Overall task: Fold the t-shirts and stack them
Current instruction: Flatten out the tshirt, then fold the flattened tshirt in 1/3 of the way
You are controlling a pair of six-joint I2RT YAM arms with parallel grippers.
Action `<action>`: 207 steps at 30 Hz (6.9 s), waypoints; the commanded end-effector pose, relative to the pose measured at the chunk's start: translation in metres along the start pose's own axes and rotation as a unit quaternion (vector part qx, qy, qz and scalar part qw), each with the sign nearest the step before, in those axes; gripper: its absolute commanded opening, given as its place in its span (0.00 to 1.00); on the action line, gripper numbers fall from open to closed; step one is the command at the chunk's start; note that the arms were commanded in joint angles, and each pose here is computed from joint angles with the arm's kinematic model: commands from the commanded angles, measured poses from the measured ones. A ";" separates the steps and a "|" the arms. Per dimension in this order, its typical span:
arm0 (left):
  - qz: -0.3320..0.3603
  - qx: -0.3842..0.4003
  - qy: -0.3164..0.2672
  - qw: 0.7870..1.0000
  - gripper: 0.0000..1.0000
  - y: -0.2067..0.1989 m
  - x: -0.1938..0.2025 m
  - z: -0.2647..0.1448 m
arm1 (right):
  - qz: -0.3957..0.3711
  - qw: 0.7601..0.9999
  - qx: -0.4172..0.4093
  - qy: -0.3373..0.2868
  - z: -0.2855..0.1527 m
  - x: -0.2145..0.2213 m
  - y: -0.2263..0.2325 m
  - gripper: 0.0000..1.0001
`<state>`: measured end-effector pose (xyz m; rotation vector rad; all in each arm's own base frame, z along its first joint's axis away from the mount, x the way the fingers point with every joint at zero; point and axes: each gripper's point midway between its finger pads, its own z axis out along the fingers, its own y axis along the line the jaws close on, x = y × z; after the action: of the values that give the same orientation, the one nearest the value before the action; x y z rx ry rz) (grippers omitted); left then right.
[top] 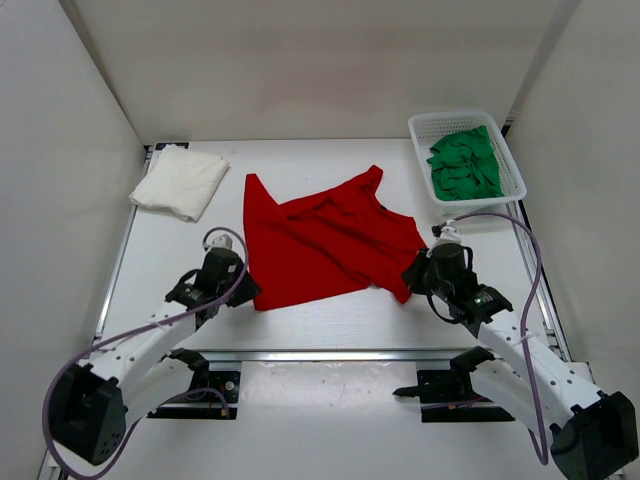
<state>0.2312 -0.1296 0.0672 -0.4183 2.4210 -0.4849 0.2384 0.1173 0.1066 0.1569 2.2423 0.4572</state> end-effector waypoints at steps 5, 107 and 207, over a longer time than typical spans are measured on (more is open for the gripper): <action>-0.129 -0.021 -0.006 0.991 0.46 0.035 0.036 -0.002 | -0.003 0.999 -0.037 -0.029 0.000 -0.016 0.022 0.00; -0.181 -0.015 -0.169 0.969 0.00 0.103 -0.119 -0.024 | 0.111 0.994 -0.014 0.020 -0.042 0.017 -0.017 0.00; -0.279 -0.057 -0.121 0.951 0.42 0.126 -0.107 0.045 | 0.129 0.983 0.115 -0.054 0.056 -0.040 -0.091 0.29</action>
<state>0.3196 0.0110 0.0206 -1.1646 2.1252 -0.4633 0.3019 0.0436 0.0415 0.5991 2.2758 0.3472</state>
